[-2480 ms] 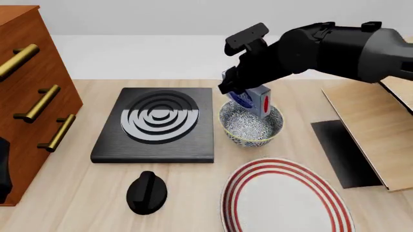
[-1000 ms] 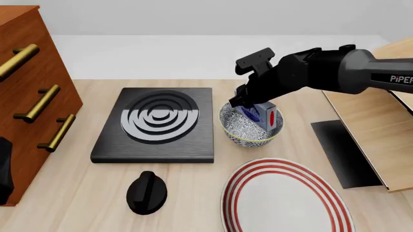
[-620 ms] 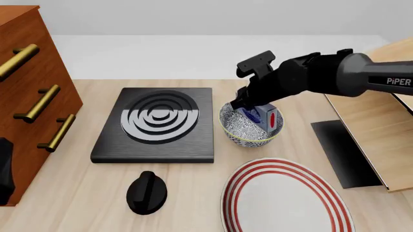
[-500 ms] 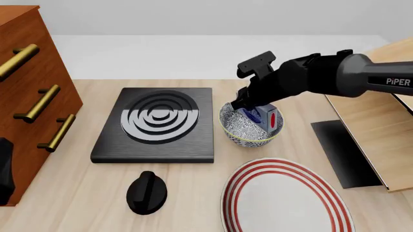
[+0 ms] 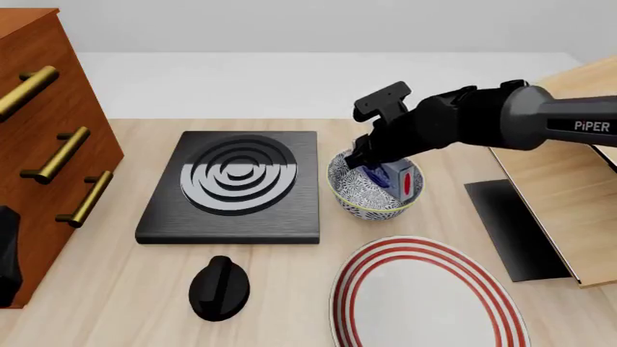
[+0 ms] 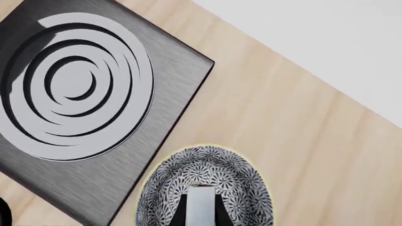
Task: Pick up the cream cheese and put it in the bowl.
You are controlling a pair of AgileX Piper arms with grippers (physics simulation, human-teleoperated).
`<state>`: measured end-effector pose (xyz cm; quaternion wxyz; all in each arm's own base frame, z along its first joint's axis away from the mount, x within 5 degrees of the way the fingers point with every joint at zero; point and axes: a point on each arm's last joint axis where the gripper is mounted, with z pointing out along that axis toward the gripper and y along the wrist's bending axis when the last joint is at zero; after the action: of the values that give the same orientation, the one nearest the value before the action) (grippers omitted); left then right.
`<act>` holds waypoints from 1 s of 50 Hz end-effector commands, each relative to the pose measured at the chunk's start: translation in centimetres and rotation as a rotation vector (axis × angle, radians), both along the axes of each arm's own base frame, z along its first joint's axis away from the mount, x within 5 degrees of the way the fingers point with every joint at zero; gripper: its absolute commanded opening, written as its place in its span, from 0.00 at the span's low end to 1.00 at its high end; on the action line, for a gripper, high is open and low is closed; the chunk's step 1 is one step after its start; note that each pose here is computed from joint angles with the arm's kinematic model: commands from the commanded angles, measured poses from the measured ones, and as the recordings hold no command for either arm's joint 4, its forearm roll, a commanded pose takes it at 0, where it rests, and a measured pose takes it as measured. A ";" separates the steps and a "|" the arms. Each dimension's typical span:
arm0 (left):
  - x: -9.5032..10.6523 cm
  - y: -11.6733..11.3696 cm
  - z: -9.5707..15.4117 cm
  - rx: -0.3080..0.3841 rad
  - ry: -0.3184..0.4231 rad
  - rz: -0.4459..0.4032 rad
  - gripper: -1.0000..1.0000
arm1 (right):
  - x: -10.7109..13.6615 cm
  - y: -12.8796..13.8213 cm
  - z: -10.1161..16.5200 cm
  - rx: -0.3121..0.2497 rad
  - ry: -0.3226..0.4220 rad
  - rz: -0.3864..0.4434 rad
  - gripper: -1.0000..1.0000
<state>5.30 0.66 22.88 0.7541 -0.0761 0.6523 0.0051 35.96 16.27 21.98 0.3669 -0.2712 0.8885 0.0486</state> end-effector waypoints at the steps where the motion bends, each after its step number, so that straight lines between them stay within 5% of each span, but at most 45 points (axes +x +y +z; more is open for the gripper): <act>1: 0.0 0.0 -0.1 0.000 0.000 -0.001 1.00 | -0.2 0.1 -0.4 0.004 -0.002 -0.002 0.00; 50: 0.0 0.0 0.0 -0.001 0.001 -0.007 1.00 | -0.3 0.0 -1.0 -0.004 0.001 0.003 0.00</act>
<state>5.30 0.63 22.90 0.7539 -0.0747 0.6527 0.0032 35.71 16.20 20.75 0.3612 -0.2765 0.8893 0.0462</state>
